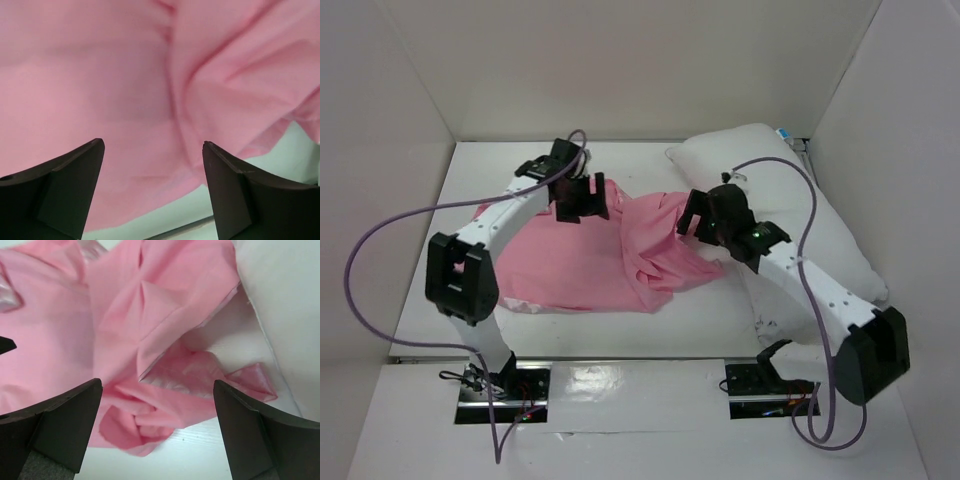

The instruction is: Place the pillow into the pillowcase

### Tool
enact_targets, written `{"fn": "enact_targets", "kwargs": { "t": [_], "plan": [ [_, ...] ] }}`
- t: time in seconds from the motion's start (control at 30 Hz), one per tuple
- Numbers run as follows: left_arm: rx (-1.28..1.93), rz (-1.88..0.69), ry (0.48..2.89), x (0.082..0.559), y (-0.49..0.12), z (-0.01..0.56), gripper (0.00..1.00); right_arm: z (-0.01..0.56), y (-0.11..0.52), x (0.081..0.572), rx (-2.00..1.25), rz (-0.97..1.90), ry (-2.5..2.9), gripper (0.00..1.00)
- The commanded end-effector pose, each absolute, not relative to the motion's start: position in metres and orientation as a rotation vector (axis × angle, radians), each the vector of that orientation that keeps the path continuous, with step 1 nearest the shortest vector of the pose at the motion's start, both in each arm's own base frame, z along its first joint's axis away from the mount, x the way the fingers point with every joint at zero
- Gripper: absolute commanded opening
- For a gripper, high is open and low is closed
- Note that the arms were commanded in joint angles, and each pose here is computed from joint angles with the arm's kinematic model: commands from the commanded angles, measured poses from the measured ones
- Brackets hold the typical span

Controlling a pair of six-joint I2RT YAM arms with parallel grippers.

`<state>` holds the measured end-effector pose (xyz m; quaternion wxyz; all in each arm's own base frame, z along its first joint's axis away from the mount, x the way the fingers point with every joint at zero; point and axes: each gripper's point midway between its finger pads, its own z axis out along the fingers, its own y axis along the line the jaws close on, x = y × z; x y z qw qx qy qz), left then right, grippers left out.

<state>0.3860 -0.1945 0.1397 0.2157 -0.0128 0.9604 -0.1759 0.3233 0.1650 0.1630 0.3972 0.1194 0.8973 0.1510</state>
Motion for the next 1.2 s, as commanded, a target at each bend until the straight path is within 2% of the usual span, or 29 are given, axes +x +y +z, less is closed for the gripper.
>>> {"fn": "enact_targets", "kwargs": {
  "t": [0.0, 0.1, 0.33, 0.4, 0.47, 0.53, 0.57, 0.6, 0.63, 0.67, 0.7, 0.73, 0.77, 0.8, 1.03, 1.17],
  "plan": [
    [-0.367, -0.126, 2.732, 0.355, -0.101, 0.123, 0.89, 0.186, 0.149, 0.306, 0.327, 0.352, 2.241, 0.99],
    [-0.554, -0.052, 2.842, 0.316, -0.066, 0.077, 0.89, 0.176, 0.145, 0.292, 0.238, 0.346, 2.267, 0.99],
    [-0.712, -0.06, 2.957, 0.249, -0.064, 0.028, 0.89, 0.13, 0.158, 0.29, -0.115, 0.246, 2.433, 1.0],
    [-0.745, -0.076, 2.926, 0.248, -0.065, 0.023, 0.89, 0.123, 0.164, 0.291, -0.167, 0.249, 2.447, 1.0],
    [-0.781, -0.094, 2.923, 0.243, -0.067, 0.017, 0.87, 0.108, 0.173, 0.293, -0.199, 0.276, 2.48, 1.0],
    [-0.799, -0.098, 2.938, 0.246, -0.069, 0.006, 0.78, 0.09, 0.179, 0.298, -0.212, 0.279, 2.516, 0.95],
    [-0.801, -0.093, 2.945, 0.247, -0.07, 0.001, 0.67, 0.085, 0.183, 0.299, -0.217, 0.289, 2.524, 0.91],
    [-0.836, -0.086, 2.947, 0.248, -0.067, -0.005, 0.52, 0.079, 0.184, 0.301, -0.218, 0.285, 2.531, 0.86],
    [-0.86, -0.062, 2.977, 0.247, -0.064, -0.014, 0.14, 0.068, 0.185, 0.303, -0.221, 0.273, 2.555, 0.75],
    [-0.874, -0.082, 2.968, 0.256, -0.065, -0.013, 0.0, 0.068, 0.188, 0.308, -0.219, 0.28, 2.542, 0.66],
    [-0.895, -0.081, 2.963, 0.262, -0.062, -0.014, 0.0, 0.067, 0.19, 0.311, -0.22, 0.279, 2.545, 0.57],
    [-0.938, -0.061, 2.942, 0.269, -0.052, -0.015, 0.0, 0.062, 0.192, 0.311, -0.214, 0.29, 2.558, 0.43],
    [-0.962, -0.027, 2.917, 0.282, -0.043, -0.013, 0.0, 0.067, 0.195, 0.313, -0.217, 0.303, 2.556, 0.12],
    [-0.988, -0.012, 2.897, 0.29, -0.035, -0.011, 0.0, 0.076, 0.2, 0.316, -0.205, 0.33, 2.546, 0.01],
    [-1.194, 0.054, 2.701, 0.358, 0.047, 0.02, 0.0, 0.163, 0.228, 0.277, -0.086, 0.714, 2.503, 0.0],
    [-1.141, 0.131, 2.652, 0.385, 0.069, 0.04, 0.0, 0.188, 0.225, 0.241, 0.049, 0.853, 2.525, 0.0]
  ]
}}
